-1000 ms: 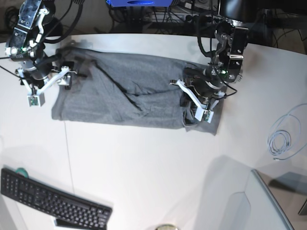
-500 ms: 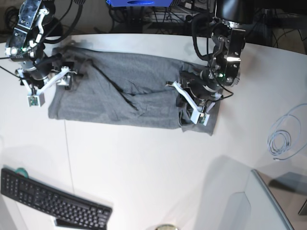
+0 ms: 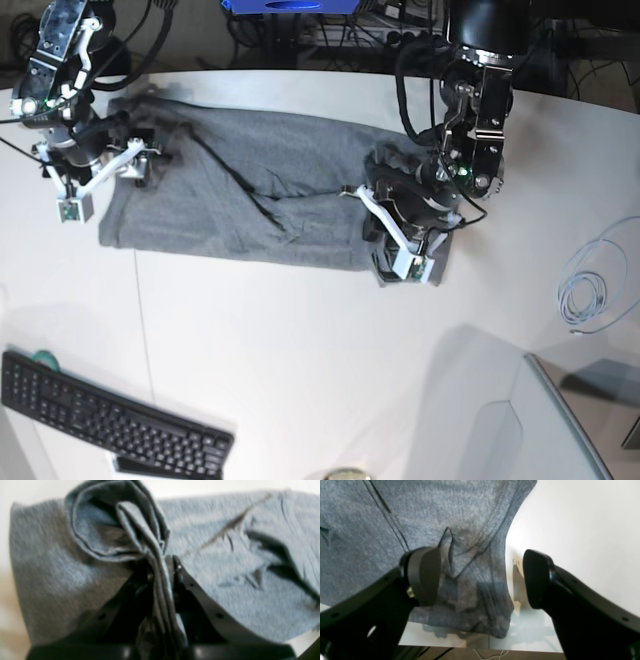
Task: Layout the t-shirt on the table in an organized manner, then fold the t-shirt properly
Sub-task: 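Lower the folded end onto the strip and press it with the left gripper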
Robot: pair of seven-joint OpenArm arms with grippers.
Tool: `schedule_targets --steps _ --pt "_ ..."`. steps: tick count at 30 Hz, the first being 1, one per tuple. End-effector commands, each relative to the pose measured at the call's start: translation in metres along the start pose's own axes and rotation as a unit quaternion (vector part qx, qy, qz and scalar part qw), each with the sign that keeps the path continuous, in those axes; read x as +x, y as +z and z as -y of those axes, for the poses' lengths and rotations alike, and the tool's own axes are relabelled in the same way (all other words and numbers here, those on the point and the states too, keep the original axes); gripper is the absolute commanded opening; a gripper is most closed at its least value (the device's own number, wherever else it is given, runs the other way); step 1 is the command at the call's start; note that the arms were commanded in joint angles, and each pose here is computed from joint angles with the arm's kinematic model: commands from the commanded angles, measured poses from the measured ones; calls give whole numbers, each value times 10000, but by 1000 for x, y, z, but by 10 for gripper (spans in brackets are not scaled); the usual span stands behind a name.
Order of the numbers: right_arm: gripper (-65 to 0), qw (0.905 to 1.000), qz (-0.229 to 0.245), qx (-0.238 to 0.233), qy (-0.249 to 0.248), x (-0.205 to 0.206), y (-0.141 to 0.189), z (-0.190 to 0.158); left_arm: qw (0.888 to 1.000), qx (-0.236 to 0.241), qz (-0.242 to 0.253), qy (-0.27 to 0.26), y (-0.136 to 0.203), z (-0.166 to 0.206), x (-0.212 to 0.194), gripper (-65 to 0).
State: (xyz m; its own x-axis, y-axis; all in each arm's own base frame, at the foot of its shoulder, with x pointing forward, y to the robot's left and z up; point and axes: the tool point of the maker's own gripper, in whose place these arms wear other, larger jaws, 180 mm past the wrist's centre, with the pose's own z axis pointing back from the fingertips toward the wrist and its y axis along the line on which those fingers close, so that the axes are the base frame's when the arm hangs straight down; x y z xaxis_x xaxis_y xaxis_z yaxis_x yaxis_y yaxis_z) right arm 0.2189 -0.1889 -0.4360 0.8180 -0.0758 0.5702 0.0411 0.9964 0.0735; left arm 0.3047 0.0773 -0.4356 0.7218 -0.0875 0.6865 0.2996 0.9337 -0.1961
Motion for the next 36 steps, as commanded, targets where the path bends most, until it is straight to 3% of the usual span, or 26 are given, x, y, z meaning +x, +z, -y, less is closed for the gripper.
schedule_targets --steps 1,10,17,36 --pt "-170 9997 230 -1 4 13 2 1 9996 -110 244 -4 0 8 16 -650" --pt "-170 9997 230 -6 10 13 2 1 9992 -301 194 -174 -4 25 16 -650" --pt "-170 9997 230 -1 4 13 2 1 9994 -291 -121 -142 -7 23 1 -650" --pt "-170 9997 230 3 -2 13 2 0 9993 -305 -195 -127 -6 25 -6 -650"
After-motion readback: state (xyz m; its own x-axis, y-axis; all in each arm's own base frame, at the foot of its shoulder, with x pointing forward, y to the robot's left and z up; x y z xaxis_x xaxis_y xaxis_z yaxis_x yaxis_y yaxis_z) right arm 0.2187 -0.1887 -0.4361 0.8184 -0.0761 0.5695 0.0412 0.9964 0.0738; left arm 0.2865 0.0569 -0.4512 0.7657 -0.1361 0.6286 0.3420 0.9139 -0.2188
